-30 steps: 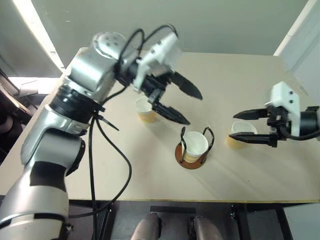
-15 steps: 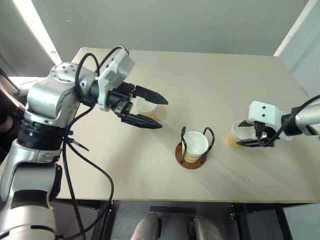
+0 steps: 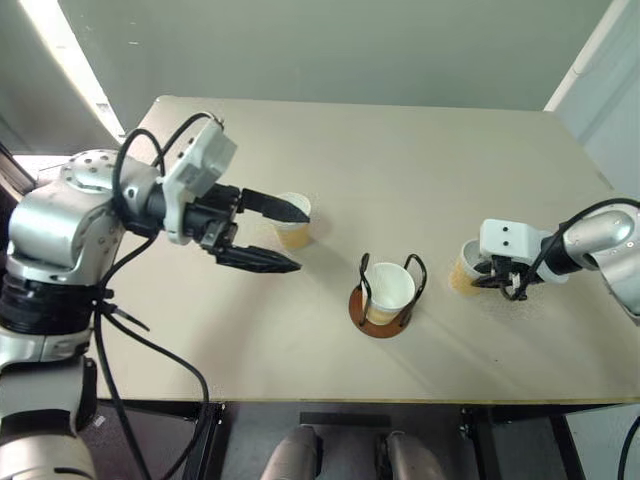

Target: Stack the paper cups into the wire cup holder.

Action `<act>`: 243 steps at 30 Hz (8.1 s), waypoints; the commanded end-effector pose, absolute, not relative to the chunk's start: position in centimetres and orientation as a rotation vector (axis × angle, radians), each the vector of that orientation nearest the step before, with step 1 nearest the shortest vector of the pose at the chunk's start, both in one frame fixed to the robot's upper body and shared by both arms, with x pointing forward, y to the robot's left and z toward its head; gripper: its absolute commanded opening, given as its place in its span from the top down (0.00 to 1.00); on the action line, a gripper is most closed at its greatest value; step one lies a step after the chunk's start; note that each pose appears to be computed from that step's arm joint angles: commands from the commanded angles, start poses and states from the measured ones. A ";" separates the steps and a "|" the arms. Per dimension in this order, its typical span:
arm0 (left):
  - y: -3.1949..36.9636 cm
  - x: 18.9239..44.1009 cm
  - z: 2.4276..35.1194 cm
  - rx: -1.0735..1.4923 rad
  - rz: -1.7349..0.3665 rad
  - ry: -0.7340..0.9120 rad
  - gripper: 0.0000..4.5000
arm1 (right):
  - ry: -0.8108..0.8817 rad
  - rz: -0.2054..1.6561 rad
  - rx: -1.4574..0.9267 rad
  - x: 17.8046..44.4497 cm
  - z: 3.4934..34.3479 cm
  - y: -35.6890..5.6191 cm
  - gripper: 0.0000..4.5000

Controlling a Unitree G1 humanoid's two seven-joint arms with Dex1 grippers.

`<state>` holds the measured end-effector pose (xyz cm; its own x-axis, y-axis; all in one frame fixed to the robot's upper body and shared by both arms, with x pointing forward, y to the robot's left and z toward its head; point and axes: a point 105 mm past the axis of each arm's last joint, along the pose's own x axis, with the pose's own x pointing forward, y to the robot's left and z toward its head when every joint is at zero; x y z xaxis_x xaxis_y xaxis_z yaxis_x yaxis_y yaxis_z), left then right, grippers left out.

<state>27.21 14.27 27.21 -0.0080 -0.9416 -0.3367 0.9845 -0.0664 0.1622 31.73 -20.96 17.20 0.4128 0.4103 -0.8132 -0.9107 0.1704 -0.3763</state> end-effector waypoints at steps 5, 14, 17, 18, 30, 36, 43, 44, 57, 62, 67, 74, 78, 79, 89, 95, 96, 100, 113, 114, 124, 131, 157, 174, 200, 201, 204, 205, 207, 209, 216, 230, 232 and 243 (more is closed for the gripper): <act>16.0 26.3 29.0 0.489 -1.584 0.106 0.14 | 0.509 1.018 -1.012 31.2 22.4 -20.6 0.98; 16.3 25.9 28.6 0.463 -1.581 0.093 0.14 | 0.284 1.189 -1.080 26.6 30.9 -15.0 0.98; 15.9 25.8 28.4 0.454 -1.603 0.093 0.14 | 0.270 1.273 -1.113 25.2 30.8 -13.2 0.98; 15.8 25.8 28.3 0.454 -1.611 0.093 0.14 | 0.265 1.291 -1.122 25.0 30.8 -12.7 0.98; 14.7 25.8 28.0 0.446 -1.668 0.102 0.14 | 0.244 1.450 -1.199 24.7 28.8 -8.8 0.98; 14.8 25.8 28.0 0.446 -1.666 0.104 0.14 | 0.265 1.443 -1.239 25.4 27.6 -9.3 0.98; 14.9 25.8 28.0 0.446 -1.659 0.104 0.14 | 0.288 1.487 -1.245 24.7 26.9 -9.5 0.98; 14.9 25.8 28.0 0.446 -1.660 0.103 0.14 | 0.287 1.490 -1.247 24.7 26.8 -9.4 0.98; 15.3 24.6 29.8 0.391 -1.682 0.005 0.14 | 0.279 1.535 -1.267 24.8 25.8 -8.1 0.98; 15.4 24.4 29.8 0.385 -1.672 0.015 0.14 | 0.281 1.547 -1.279 24.9 25.5 -8.1 0.98; 15.4 24.5 29.7 0.387 -1.665 0.021 0.14 | 0.274 1.547 -1.297 25.0 25.2 -8.0 0.85; 15.3 24.7 29.6 0.382 -1.660 0.033 0.14 | 0.229 1.495 -1.279 25.7 25.8 -7.7 0.33; 15.4 25.7 29.2 0.412 -1.583 0.066 0.14 | 0.157 1.371 -1.134 27.1 28.3 -8.2 0.33; 15.4 26.5 29.1 0.448 -1.523 0.064 0.14 | 0.133 1.334 -1.073 27.4 29.3 -8.4 0.33; 15.0 34.0 26.6 0.997 -1.116 0.021 0.14 | -0.024 1.170 -0.438 26.9 34.6 -11.6 0.33; 14.6 35.5 24.7 1.225 -1.139 0.068 0.14 | -0.128 1.196 -0.288 25.9 35.6 -11.1 0.33; 14.7 35.8 24.3 1.256 -1.141 0.086 0.14 | -0.136 1.196 -0.283 25.8 35.5 -11.1 0.33; 15.6 36.1 22.7 1.327 -1.166 0.190 0.14 | -0.122 1.185 -0.272 25.8 35.2 -11.3 0.33; 16.3 38.1 21.3 1.402 -1.120 0.243 0.14 | -0.126 1.181 -0.266 25.5 35.0 -11.2 0.33; 16.3 38.1 21.2 1.403 -1.117 0.243 0.14 | -0.126 1.181 -0.266 25.5 35.0 -11.2 0.33; 15.9 38.9 23.1 1.422 -1.083 0.206 0.14 | -0.094 1.181 -0.261 25.4 34.7 -11.5 0.33; 15.2 39.1 23.3 1.436 -1.090 0.174 0.14 | -0.080 1.185 -0.256 25.4 34.7 -11.5 0.33; 13.2 38.1 23.0 1.340 -1.350 0.177 0.99 | -0.194 1.261 -0.295 24.2 33.3 -14.5 0.32; 6.1 31.3 31.5 1.276 -1.619 -0.102 0.99 | -0.008 1.365 -0.404 22.9 29.7 -17.8 0.32; 0.2 27.7 30.2 1.296 -1.963 -0.154 0.99 | -0.022 1.245 -0.433 21.5 30.8 -19.3 0.32; 0.5 27.8 29.9 1.310 -1.966 -0.141 0.99 | -0.024 1.242 -0.433 21.5 30.8 -19.3 0.32; 1.4 28.0 29.1 1.343 -1.972 -0.095 0.99 | -0.027 1.234 -0.431 21.5 30.7 -19.4 0.32; 1.6 28.1 28.8 1.350 -1.973 -0.079 0.99 | -0.026 1.231 -0.430 21.5 30.7 -19.4 0.32; 1.9 28.2 28.3 1.358 -1.977 -0.053 0.99 | -0.027 1.226 -0.429 21.4 30.8 -19.4 0.32; 2.0 28.4 27.9 1.363 -1.979 -0.039 0.99 | -0.030 1.224 -0.429 21.4 30.8 -19.4 0.32; 1.2 28.4 27.4 1.331 -2.001 -0.031 0.99 | -0.035 1.216 -0.428 21.3 30.7 -19.3 0.32; 1.9 28.5 25.6 1.373 -2.023 0.048 0.99 | -0.042 1.213 -0.424 21.3 30.7 -19.3 0.32; 1.7 28.6 25.7 1.364 -2.015 0.036 0.99 | -0.041 1.215 -0.422 21.3 30.7 -19.3 0.32; 1.0 29.6 28.8 1.210 -1.918 -0.033 0.26 | -0.047 1.222 -0.428 21.8 31.1 -19.3 0.32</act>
<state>29.79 0.61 27.51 -0.1754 -0.6428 -0.7457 0.6397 -0.6502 0.4100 22.08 -19.46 30.17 0.3508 0.9162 -0.1935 -0.9111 0.2863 -0.2964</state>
